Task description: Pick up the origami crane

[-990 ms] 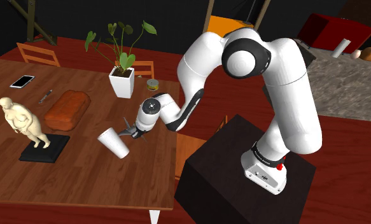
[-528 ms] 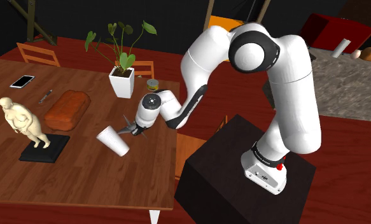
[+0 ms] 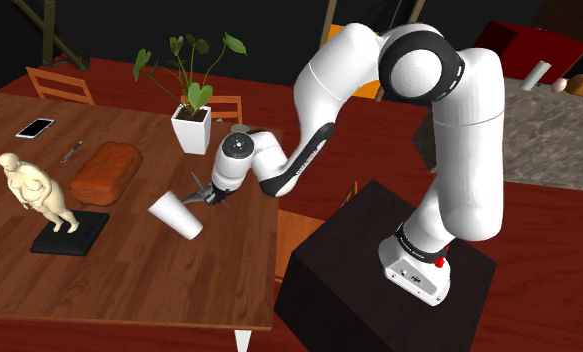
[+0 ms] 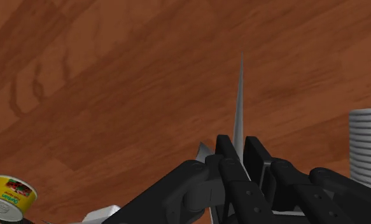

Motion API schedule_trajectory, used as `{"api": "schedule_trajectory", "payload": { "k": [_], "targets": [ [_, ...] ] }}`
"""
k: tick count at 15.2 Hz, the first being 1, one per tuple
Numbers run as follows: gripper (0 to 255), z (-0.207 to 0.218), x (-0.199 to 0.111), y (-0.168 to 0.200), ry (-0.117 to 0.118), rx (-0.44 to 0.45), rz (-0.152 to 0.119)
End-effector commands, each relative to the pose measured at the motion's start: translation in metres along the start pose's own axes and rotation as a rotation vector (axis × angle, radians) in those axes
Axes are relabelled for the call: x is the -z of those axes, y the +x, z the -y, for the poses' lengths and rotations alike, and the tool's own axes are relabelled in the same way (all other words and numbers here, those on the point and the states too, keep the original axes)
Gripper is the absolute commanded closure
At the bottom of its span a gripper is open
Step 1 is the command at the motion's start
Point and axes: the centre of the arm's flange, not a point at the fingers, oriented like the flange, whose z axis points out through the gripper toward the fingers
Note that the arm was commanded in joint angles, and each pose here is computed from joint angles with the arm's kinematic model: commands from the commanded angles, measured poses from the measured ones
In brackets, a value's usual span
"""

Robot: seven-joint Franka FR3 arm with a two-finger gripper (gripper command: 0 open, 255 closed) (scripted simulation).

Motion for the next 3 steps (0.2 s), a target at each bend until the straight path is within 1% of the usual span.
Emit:
{"api": "schedule_trajectory", "payload": {
  "k": [1,3],
  "targets": [
    [255,-0.0007,0.0100,0.0039,0.000,0.000,0.000],
    [255,-0.0007,0.0107,0.0041,0.000,0.000,0.000]
  ]
}}
